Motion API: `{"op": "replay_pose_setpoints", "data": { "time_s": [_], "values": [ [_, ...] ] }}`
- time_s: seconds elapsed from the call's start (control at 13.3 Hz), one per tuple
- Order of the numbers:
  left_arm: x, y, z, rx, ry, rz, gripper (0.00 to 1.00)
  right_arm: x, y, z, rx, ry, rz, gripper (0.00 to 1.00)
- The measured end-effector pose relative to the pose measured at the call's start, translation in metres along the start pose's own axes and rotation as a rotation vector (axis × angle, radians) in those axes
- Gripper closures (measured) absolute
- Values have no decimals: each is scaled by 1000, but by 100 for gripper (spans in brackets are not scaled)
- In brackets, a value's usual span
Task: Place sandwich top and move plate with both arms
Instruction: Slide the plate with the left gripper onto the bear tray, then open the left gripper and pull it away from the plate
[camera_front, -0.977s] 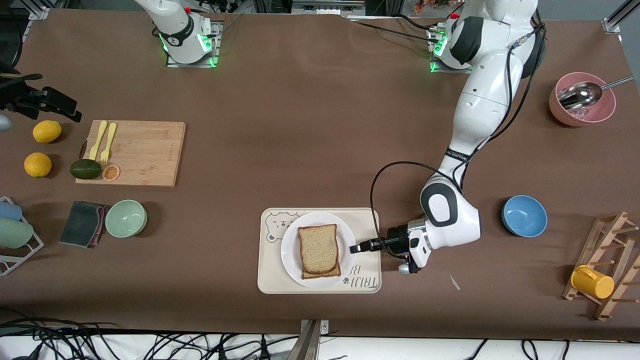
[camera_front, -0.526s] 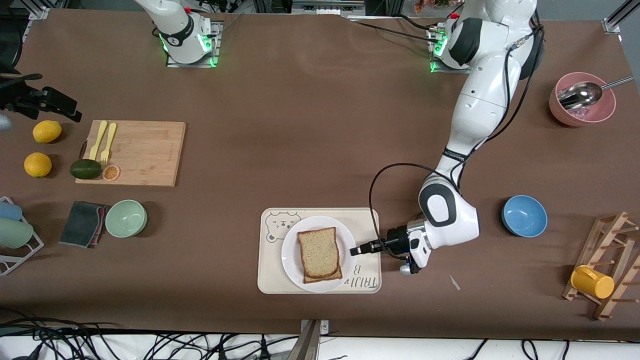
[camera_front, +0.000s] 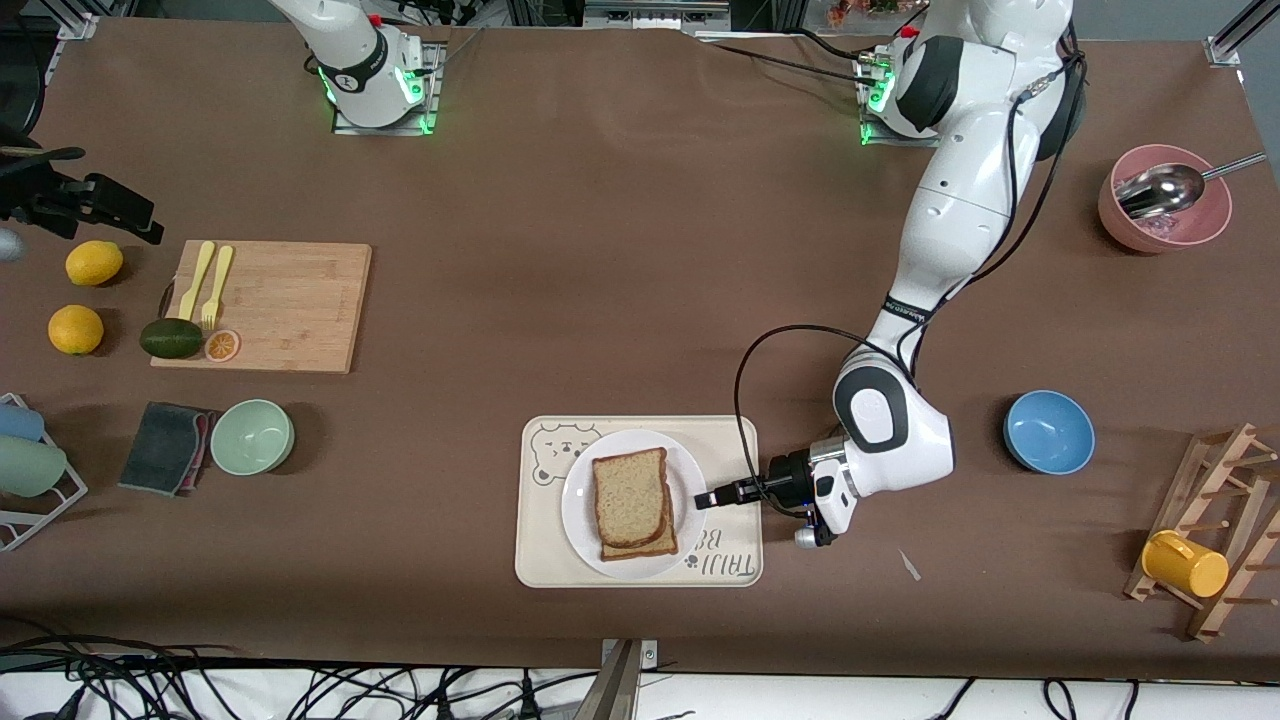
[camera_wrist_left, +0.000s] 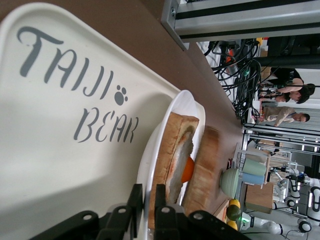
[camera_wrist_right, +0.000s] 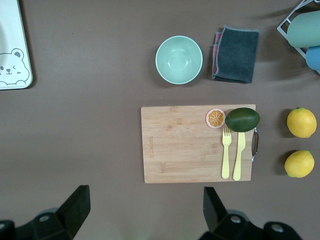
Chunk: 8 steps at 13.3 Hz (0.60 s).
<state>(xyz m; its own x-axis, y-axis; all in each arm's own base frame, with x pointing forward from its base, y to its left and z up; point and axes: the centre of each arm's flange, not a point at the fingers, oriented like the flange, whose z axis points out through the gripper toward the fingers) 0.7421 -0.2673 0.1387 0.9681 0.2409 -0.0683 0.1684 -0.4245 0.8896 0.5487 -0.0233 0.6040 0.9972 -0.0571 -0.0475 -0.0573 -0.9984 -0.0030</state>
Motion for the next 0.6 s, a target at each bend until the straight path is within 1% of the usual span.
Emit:
{"op": "replay_pose_setpoints", "data": {
  "time_s": [0.08,0.15,0.3,0.53,0.6],
  "values": [
    [0,0,-1,-11,-1,-3,81,0,0,0,0,0,0,0],
    [1,0,-1,-17,-5,-6,74,0,0,0,0,0,0,0],
    [4,-2,-7,-33,-2,-21,53,0,0,0,0,0,0,0],
    [13,-8,-21,-48,-1,-15,24,0,0,0,0,0,0,0],
    [16,-7,-27,-54,-1,-10,13,0,0,0,0,0,0,0]
  ]
}}
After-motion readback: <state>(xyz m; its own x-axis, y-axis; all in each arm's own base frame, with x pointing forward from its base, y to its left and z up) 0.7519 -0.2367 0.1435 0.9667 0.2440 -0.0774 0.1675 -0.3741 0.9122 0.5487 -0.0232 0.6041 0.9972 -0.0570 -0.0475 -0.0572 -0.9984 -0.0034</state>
